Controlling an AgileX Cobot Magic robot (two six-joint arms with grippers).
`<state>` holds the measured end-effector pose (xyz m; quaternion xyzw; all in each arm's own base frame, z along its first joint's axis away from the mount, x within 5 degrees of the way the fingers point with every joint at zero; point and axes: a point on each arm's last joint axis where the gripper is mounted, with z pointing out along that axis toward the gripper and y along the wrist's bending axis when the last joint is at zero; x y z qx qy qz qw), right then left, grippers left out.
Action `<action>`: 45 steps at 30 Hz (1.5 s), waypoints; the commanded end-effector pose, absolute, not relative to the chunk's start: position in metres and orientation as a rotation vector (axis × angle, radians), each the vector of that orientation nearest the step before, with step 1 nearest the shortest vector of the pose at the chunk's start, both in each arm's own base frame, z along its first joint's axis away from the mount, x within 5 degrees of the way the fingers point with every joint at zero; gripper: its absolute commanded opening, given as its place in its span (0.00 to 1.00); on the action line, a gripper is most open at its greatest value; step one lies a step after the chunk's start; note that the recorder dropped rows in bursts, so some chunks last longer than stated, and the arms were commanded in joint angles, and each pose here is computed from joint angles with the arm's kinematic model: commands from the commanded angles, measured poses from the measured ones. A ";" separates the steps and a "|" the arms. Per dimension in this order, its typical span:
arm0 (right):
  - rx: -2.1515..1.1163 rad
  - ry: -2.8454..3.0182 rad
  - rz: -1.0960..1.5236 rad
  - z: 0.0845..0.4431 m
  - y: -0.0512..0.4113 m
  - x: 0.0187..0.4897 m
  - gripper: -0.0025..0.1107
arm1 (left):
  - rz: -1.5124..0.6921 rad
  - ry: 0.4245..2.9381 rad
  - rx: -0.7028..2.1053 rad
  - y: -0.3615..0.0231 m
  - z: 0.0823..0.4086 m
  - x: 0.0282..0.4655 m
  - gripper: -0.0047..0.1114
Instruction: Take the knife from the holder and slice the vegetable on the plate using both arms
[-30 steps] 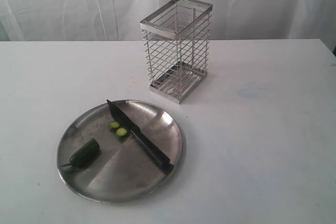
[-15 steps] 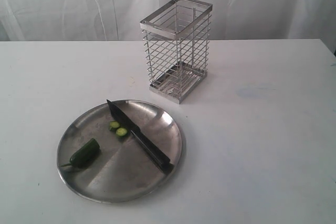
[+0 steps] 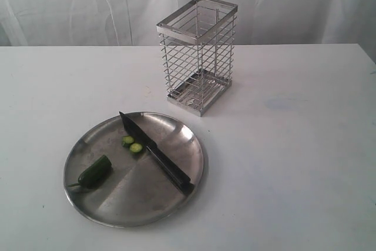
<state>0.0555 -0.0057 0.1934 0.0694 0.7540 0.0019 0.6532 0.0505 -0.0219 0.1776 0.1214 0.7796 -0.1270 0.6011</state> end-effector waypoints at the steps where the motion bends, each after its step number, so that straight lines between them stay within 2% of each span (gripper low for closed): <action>1: 0.115 1.709 0.025 0.192 -0.004 0.055 0.02 | -0.302 1.806 0.282 -0.022 0.176 0.050 0.04; 45: 0.125 1.834 0.004 0.181 -0.005 0.053 0.02 | -0.301 1.806 0.284 -0.022 0.176 0.050 0.04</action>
